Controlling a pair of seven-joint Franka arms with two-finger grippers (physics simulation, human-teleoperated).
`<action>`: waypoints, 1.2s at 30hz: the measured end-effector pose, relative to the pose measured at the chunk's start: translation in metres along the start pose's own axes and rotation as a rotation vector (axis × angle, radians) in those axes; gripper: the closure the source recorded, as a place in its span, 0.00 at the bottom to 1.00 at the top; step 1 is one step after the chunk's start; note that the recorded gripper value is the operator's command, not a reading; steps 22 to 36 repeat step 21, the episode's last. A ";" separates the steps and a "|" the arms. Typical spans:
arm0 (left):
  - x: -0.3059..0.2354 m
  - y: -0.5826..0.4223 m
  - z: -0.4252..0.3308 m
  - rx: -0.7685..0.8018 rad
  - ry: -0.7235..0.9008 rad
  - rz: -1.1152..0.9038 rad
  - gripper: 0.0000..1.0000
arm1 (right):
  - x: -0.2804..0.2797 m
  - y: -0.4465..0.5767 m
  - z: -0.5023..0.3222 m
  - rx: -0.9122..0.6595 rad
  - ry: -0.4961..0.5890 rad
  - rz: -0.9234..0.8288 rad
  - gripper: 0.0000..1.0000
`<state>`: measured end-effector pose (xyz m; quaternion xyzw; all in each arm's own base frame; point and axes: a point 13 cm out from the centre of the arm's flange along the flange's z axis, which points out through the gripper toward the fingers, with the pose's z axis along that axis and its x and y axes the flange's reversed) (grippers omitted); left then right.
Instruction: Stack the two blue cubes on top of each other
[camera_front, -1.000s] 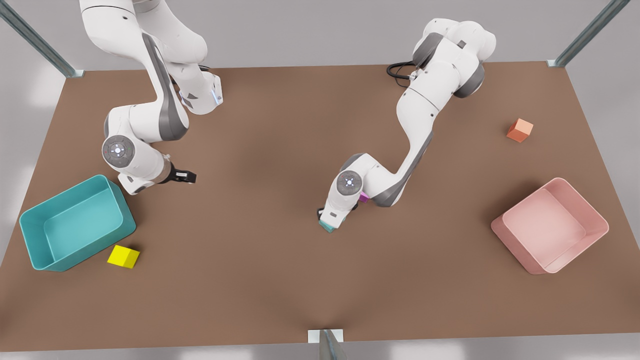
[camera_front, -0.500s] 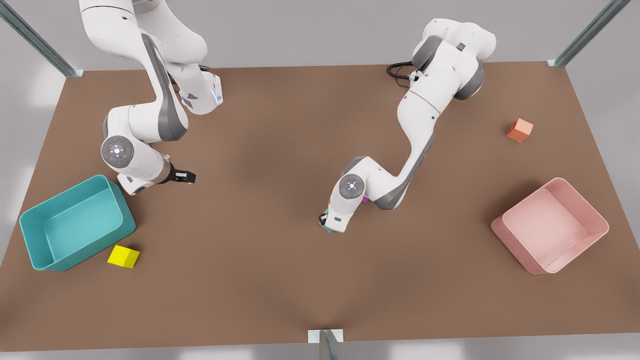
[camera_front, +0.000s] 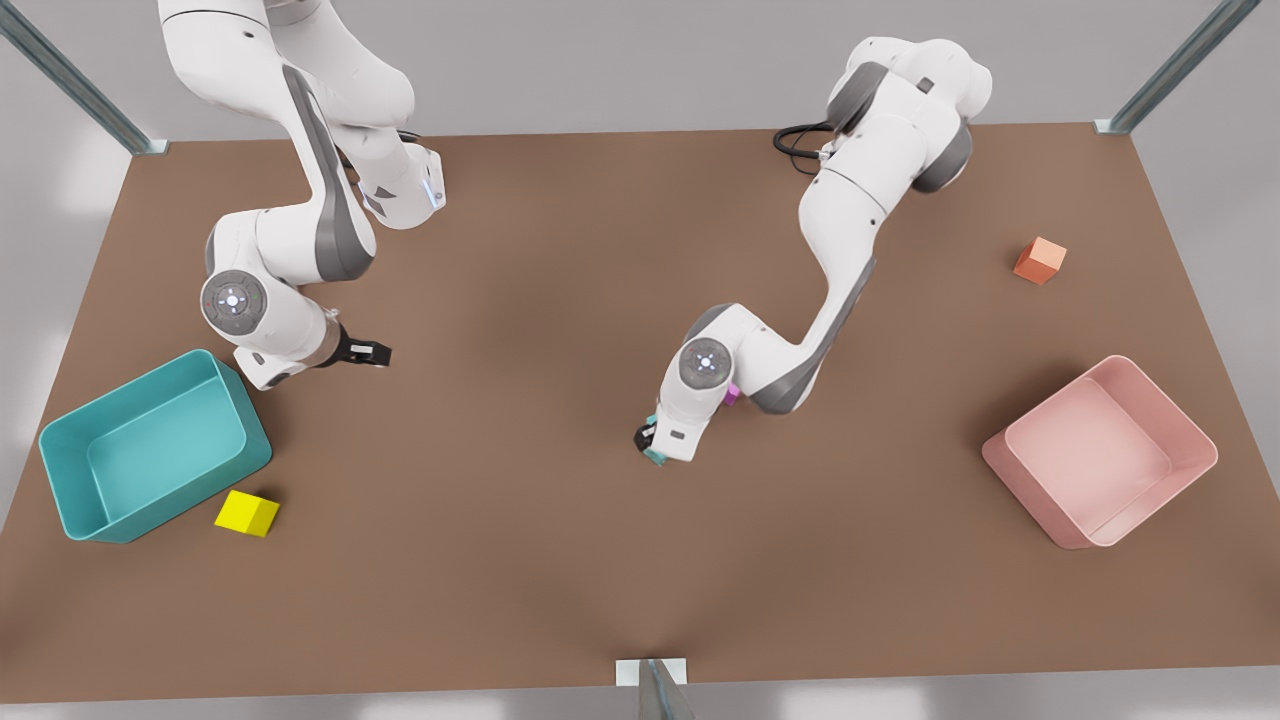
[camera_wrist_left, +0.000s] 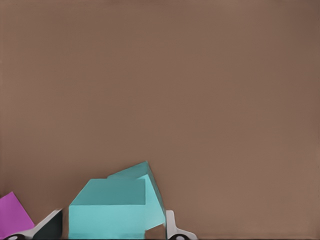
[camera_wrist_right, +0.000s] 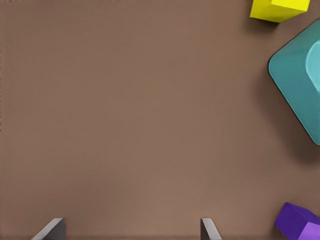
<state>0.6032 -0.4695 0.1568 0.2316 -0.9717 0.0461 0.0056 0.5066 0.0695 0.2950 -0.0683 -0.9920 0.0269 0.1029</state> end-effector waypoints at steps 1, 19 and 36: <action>-0.003 -0.006 -0.020 0.014 -0.010 -0.003 0.00 | 0.000 0.000 0.000 0.000 0.000 0.000 0.00; -0.182 0.323 -0.300 -0.123 0.046 0.038 0.00 | -0.001 0.003 -0.003 -0.001 -0.004 -0.006 0.00; -0.179 0.324 -0.297 -0.127 0.064 0.093 0.00 | -0.002 0.004 -0.004 -0.002 -0.005 -0.007 0.00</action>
